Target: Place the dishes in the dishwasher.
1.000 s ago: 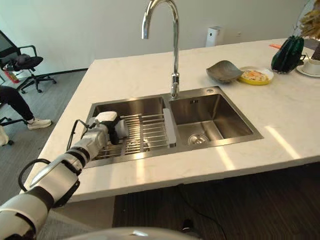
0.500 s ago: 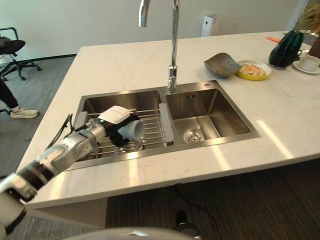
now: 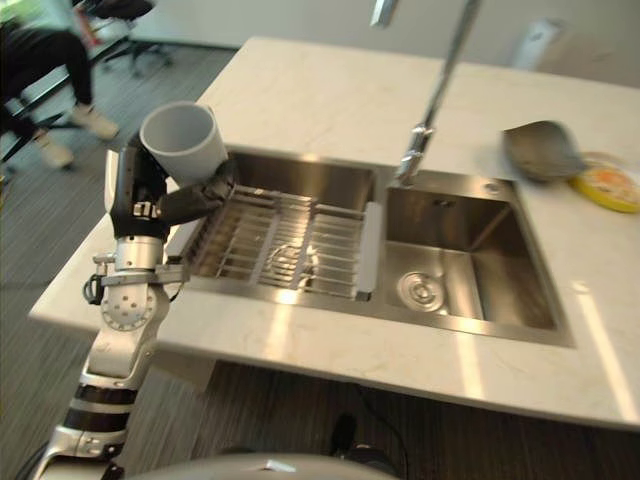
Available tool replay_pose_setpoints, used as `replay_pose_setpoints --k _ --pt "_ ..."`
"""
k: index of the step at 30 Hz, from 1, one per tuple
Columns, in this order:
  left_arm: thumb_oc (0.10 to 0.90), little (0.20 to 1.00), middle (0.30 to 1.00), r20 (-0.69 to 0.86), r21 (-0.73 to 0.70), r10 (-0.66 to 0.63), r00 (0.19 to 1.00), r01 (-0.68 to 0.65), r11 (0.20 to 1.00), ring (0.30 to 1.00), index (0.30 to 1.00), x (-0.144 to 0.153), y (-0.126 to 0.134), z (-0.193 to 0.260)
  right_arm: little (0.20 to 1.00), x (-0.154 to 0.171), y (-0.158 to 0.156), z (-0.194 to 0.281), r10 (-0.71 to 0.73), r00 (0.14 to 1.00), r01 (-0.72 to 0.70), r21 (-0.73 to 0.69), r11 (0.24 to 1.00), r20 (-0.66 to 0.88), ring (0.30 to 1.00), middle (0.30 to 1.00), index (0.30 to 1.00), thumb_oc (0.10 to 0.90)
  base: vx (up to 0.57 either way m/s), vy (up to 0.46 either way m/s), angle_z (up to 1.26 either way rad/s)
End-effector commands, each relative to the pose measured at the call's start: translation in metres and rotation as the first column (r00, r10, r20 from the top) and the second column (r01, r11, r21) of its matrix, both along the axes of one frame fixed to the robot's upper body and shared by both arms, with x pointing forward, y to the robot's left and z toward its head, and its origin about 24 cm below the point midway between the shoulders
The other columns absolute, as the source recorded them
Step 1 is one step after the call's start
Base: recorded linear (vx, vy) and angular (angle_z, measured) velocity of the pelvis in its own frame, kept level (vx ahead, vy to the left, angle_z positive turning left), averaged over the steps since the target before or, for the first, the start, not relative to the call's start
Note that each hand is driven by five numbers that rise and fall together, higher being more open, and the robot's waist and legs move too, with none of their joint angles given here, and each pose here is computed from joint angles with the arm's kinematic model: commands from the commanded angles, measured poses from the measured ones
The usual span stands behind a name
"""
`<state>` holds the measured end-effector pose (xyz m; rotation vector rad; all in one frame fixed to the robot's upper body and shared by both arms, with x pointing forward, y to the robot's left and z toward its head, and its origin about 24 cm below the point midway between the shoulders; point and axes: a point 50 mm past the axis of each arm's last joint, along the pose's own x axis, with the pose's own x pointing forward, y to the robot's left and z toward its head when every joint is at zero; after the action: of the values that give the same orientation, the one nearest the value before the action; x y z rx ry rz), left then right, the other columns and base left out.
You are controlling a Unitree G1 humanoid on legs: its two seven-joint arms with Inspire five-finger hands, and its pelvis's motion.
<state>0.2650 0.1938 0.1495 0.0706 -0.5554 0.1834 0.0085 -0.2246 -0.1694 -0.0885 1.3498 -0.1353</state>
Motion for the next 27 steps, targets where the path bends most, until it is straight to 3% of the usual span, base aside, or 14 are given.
replay_pose_setpoints --k 1,3,5,6,8,10,19,23,25,26,27 --pt "0.4 0.3 0.3 0.255 0.031 0.003 0.967 -0.011 0.999 0.3 0.3 0.0 0.003 0.051 0.9 0.049 -0.034 0.013 0.023 0.988 -0.006 -0.115 0.993 0.153 0.9 0.9 0.9 0.8 -0.17 -0.127 1.5" --pt "0.4 0.3 0.3 0.275 0.08 0.06 0.96 -0.085 0.993 0.3 0.3 -0.006 0.013 0.053 0.9 0.045 -0.049 0.017 -0.034 0.987 0.059 -0.159 0.986 0.156 0.9 0.9 0.9 0.8 -0.22 -0.117 2.05" --pt "0.4 0.3 0.3 0.297 0.049 0.182 0.937 -0.206 0.977 0.3 0.3 -0.019 0.031 0.05 0.9 0.051 -0.047 0.017 0.001 0.988 0.025 -0.167 0.986 0.154 0.9 0.9 0.9 0.8 -0.19 0.108 1.85" --pt "0.4 0.3 0.3 0.269 0.053 0.244 0.932 -0.267 0.962 0.3 0.3 -0.018 0.047 0.043 0.9 0.03 -0.087 0.028 -0.048 0.996 0.064 -0.203 0.977 0.081 0.9 0.9 0.9 0.8 -0.24 0.172 1.02" --pt "0.4 0.3 0.3 0.273 0.003 0.19 0.943 -0.198 0.98 0.3 0.3 -0.018 0.033 0.041 0.9 0.047 -0.054 0.015 -0.043 0.996 0.06 -0.225 0.973 0.078 0.9 0.9 0.9 0.8 -0.29 0.202 0.2" --pt "0.4 0.3 0.3 0.226 0.009 0.171 0.959 -0.177 0.984 0.3 0.3 -0.017 0.026 0.032 0.9 0.046 -0.046 0.011 -0.116 0.992 0.126 -0.222 0.967 0.058 0.9 0.9 0.9 0.8 -0.2 0.198 1.42" --pt "0.4 0.3 0.3 0.14 0.17 0.148 0.979 -0.171 0.971 0.3 0.3 -0.025 0.03 0.017 0.9 0.044 -0.047 0.011 -0.23 0.969 0.242 -0.199 0.95 0.086 0.9 0.9 0.9 0.8 -0.13 0.255 1.9" --pt "0.4 0.3 0.3 0.119 0.27 0.189 0.975 -0.215 0.939 0.3 0.3 -0.032 0.038 0.013 0.9 0.05 -0.04 0.009 -0.268 0.957 0.285 -0.179 0.942 0.113 0.9 0.9 0.9 0.8 0.08 0.431 0.46" --pt "0.4 0.3 0.3 0.105 0.293 0.196 0.975 -0.219 0.931 0.3 0.3 -0.035 0.038 0.009 0.9 0.08 -0.025 0.012 -0.25 0.945 0.284 -0.149 0.947 0.21 0.9 0.9 0.9 0.8 0.09 0.454 0.53" --pt "0.4 0.3 0.3 0.107 0.303 0.139 0.984 -0.166 0.938 0.3 0.3 -0.028 0.029 0.011 0.9 0.103 -0.014 0.016 -0.181 0.941 0.226 -0.135 0.965 0.285 0.9 0.9 0.9 0.8 0.04 0.262 1.03" --pt "0.4 0.3 0.3 0.108 0.304 0.14 0.984 -0.167 0.938 0.3 0.3 -0.028 0.029 0.011 0.9 0.103 -0.014 0.016 -0.181 0.941 0.226 -0.134 0.965 0.286 0.9 0.9 0.9 0.8 0.11 0.246 1.46"
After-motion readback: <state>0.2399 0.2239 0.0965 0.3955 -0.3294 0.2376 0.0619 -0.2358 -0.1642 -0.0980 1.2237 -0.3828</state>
